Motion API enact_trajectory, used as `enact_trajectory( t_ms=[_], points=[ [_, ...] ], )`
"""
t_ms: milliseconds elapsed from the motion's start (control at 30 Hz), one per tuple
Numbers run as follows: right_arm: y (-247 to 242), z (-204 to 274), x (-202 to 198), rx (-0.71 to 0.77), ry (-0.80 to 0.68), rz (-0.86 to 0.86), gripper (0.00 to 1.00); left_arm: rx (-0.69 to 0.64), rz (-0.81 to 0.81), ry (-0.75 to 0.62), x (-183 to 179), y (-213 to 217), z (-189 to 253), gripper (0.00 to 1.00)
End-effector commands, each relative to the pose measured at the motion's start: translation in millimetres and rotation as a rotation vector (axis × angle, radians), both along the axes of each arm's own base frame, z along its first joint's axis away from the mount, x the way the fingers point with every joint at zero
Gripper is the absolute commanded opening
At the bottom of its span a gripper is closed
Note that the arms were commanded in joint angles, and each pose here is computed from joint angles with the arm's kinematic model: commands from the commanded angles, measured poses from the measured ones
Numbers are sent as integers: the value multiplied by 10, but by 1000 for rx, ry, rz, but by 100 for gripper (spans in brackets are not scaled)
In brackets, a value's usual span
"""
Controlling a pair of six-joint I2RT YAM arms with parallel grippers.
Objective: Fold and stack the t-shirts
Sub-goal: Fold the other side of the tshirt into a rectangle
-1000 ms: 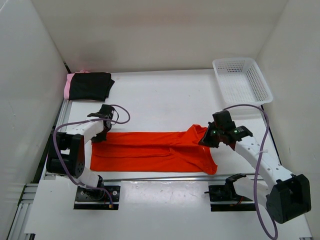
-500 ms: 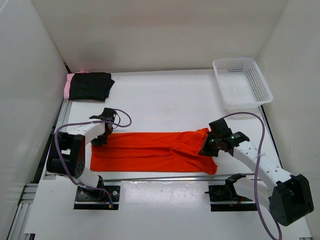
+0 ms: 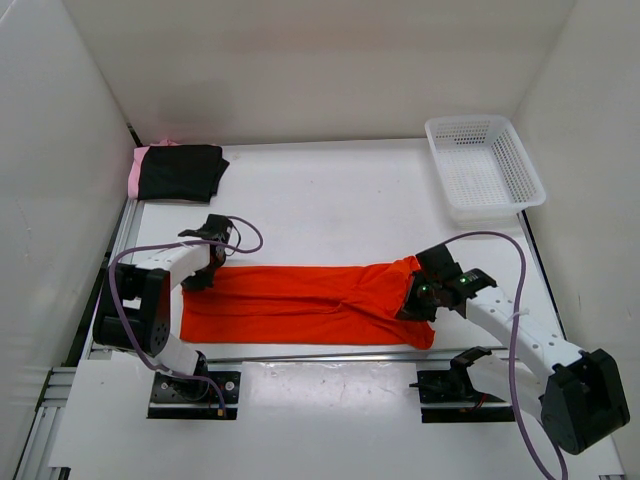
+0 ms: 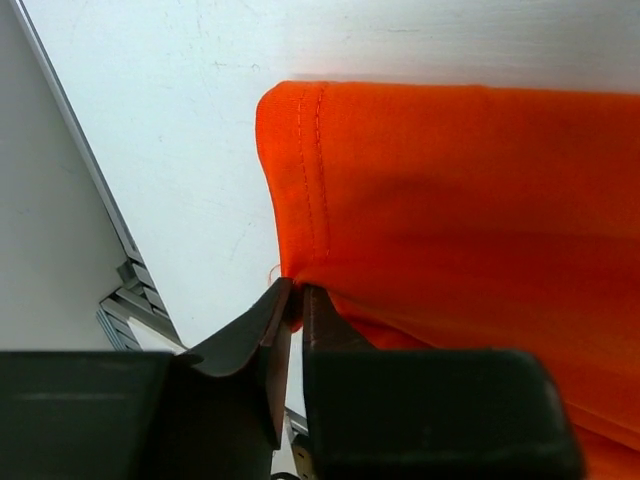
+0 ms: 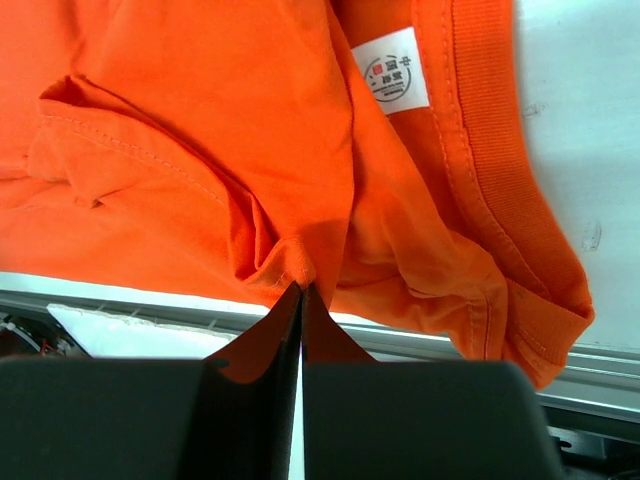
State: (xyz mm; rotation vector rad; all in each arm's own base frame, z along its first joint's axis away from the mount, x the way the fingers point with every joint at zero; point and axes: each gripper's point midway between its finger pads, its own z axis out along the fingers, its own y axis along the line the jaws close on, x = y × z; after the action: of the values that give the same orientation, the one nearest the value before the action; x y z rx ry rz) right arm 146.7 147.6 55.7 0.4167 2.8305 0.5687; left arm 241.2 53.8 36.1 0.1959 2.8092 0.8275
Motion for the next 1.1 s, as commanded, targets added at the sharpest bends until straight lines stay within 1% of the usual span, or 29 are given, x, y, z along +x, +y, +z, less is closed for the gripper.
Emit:
enact_trajectory(
  t_ms=[0,33,67,100,133,200,233,267,300,333,367,400,433,467,500,533,567,600,633,667,700,733,767,800,833,900,933,1000,1067],
  points=[
    [-19,-51,-79,-11,36,4,0,35,6,-7,-16,52,42,22],
    [-19,-51,-79,-11,36,4,0,35,6,-7,-16,52,42,26],
    [-12,-47,-61,-9,25,12,0,46,8,0,-45,71,31,33],
    [-27,-68,-57,-21,29,9,0,49,7,18,-72,76,14,46],
    [-27,-68,-57,-21,29,9,0,64,9,16,-70,98,30,66],
    [-30,-84,-62,-25,37,9,0,73,11,14,-33,104,64,70],
    [-20,-78,-43,-21,29,9,0,49,11,-47,172,48,192,71],
    [-8,-61,-21,-20,28,9,0,0,3,-75,281,-37,281,73],
    [4,-54,1,-15,19,9,0,-36,-12,-98,394,-129,391,73],
    [2,-70,-4,-19,26,9,0,-96,-34,-215,725,-284,752,74],
    [-1,-69,24,-22,15,5,0,-206,-78,-250,847,-514,914,74],
    [-1,-69,24,-22,14,5,0,-277,-119,-276,946,-703,1078,74],
    [19,-54,61,-19,8,5,0,-365,-204,-314,1019,-1035,1420,74],
    [16,-70,95,-19,8,-4,0,-512,-296,-286,968,-1424,1515,74],
    [10,-107,84,-28,25,-4,0,-591,-415,-253,837,-1856,1609,74],
    [17,-116,117,-21,22,-3,0,-649,-487,-216,736,-2135,1686,76],
    [33,-128,148,-18,17,-3,0,-744,-573,-147,556,-2472,1678,76],
    [20,-172,139,-22,44,-10,0,-786,-634,-89,408,-2706,1646,76],
    [32,-206,129,-17,52,-7,0,-814,-718,3,216,-3060,1516,76],
    [17,-248,142,-17,53,-16,0,-839,-753,59,115,-3236,1434,76],
    [33,-248,161,-1,63,-32,0,-912,-790,137,-33,-3445,1381,75],
    [31,-310,90,8,88,-37,0,-942,-812,225,-120,-3665,1219,74],
    [12,-330,103,11,90,-58,0,-979,-823,266,-163,-3787,1159,70],
    [8,-345,107,23,96,-74,0,-1048,-837,306,-195,-3932,1135,69],
    [-3,-366,71,25,106,-89,0,-1059,-835,355,-211,-4044,960,69],
    [-1,-363,78,40,105,-105,0,-1090,-862,354,-170,-4211,921,67],
    [17,-338,110,52,93,-117,0,-1089,-872,363,-164,-4293,800,67],
    [24,-357,88,59,98,-113,0,-1073,-894,334,-89,-4403,749,67],
    [31,-338,97,66,93,-121,0,-1055,-889,355,-65,-4480,593,67]
  ],
)
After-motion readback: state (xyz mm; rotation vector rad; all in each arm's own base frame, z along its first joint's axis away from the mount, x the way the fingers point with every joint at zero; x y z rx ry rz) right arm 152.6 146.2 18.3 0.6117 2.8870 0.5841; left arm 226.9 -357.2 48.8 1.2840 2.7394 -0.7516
